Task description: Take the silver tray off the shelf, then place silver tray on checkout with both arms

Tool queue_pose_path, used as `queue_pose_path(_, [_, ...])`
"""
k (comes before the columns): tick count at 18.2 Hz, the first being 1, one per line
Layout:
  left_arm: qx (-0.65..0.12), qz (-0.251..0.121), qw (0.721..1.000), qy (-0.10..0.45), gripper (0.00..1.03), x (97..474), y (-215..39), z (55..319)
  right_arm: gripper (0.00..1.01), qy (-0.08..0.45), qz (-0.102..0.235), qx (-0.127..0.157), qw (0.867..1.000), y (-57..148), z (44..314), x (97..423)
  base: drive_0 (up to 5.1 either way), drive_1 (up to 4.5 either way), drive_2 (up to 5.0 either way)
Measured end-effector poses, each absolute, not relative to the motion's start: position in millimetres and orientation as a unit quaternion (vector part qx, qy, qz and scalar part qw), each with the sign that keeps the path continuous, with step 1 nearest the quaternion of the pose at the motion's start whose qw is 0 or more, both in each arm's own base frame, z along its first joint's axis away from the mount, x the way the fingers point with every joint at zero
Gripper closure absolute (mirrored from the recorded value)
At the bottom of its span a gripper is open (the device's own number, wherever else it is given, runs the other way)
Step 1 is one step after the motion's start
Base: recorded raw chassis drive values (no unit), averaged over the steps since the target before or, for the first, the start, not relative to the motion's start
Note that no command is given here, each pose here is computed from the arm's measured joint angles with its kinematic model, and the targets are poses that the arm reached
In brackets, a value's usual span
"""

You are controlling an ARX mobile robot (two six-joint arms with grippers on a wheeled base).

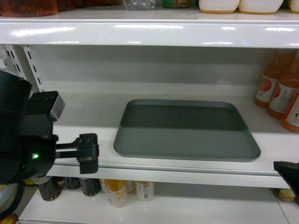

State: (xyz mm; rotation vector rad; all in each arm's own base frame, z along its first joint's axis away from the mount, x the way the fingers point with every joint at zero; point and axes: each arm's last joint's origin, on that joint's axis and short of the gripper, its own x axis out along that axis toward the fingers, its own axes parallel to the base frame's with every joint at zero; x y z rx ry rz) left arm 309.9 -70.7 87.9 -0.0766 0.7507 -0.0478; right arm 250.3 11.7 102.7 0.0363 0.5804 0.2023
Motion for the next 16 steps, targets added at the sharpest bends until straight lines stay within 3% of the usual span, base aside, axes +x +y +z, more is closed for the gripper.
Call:
queue_pose_path(1, [-0.036, -0.028, 0.929, 0.367, 0.05, 320.0, -76.1, 84.2, 0.03, 0.292, 0.101, 0.019, 0.951, 11.8, 99.0, 258.6, 0.0, 0.00, 0.0])
queue_pose_path(3, [-0.025, -0.051, 0.922, 0.384, 0.05, 362.4, -105.4, 67.1, 0.03, 0.305, 0.102, 0.015, 0.947, 12.8, 85.7, 300.7, 0.0, 0.00, 0.0])
queue_pose_path(5, [-0.024, -0.054, 0.922, 0.384, 0.05, 398.3, -119.1, 65.5, 0.03, 0.327, 0.103, 0.014, 0.939, 20.8, 72.4, 343.6, 0.0, 0.00, 0.0])
queue_pose_path(10, [-0.021, -0.052, 0.917, 0.395, 0.05, 411.1, -120.2, 58.4, 0.03, 0.332, 0.104, 0.026, 0.937, 32.8, 71.5, 369.2, 0.0, 0.00, 0.0])
queue_pose_path(16, [-0.016, -0.053, 0.912, 0.405, 0.05, 419.3, -122.7, 50.8, 0.03, 0.345, 0.065, 0.022, 0.936, 33.7, 63.7, 404.5, 0.0, 0.00, 0.0])
